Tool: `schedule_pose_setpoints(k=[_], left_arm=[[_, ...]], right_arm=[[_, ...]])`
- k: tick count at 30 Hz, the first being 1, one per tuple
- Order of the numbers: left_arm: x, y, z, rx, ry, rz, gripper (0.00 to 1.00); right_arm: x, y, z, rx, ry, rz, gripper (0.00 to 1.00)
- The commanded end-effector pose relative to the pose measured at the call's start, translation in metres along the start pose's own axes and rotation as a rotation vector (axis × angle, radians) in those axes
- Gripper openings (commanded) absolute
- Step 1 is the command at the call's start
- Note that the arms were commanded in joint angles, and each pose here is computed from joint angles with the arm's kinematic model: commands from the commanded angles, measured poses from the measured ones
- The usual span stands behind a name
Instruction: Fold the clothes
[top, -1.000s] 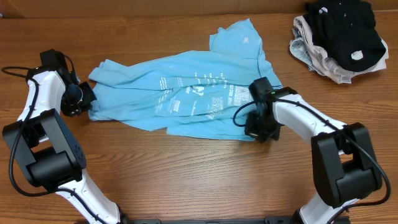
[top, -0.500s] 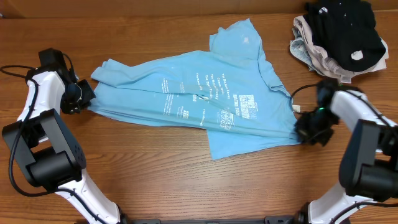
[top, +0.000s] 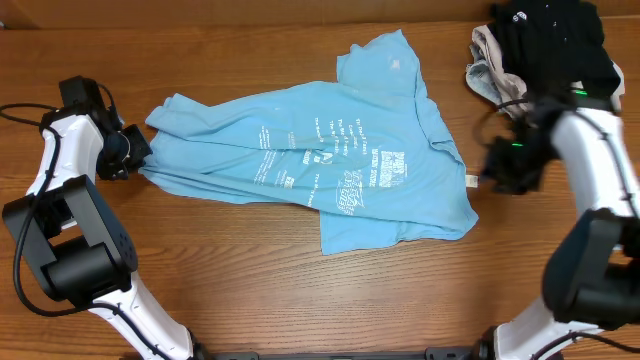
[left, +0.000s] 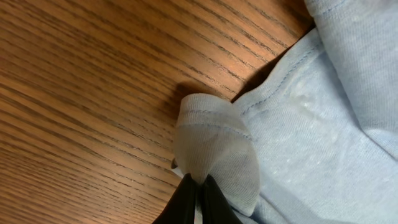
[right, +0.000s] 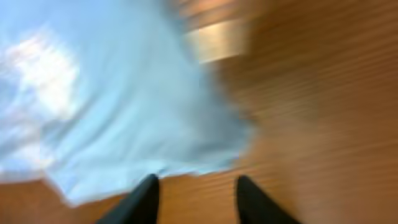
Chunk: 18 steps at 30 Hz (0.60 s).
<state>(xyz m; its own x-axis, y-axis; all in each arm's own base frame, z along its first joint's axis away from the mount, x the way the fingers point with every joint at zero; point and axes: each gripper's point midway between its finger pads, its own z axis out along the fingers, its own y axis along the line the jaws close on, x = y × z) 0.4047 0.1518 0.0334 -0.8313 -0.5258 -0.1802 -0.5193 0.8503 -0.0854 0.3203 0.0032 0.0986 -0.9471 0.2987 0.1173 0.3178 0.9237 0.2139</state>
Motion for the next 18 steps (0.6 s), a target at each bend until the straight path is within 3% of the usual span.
schedule_pose_setpoints(k=[1,5,10,18], left_arm=[[0.002,-0.003,0.000,0.019,0.006,-0.002,0.07],[0.002,-0.004,0.000,0.019,0.003,-0.002,0.08],[0.002,-0.003,0.000,0.019,0.003,-0.002,0.08],[0.000,-0.004,0.000,0.020,-0.004,-0.001,0.09]], right_arm=[[0.027,0.074,-0.005,-0.061,-0.011,-0.321,0.52],[0.059,0.139,0.021,-0.062,-0.013,-0.546,0.55],[0.085,0.177,0.057,0.057,-0.091,-0.701,0.80],[0.122,0.175,0.099,0.148,-0.046,-0.738,0.82]])
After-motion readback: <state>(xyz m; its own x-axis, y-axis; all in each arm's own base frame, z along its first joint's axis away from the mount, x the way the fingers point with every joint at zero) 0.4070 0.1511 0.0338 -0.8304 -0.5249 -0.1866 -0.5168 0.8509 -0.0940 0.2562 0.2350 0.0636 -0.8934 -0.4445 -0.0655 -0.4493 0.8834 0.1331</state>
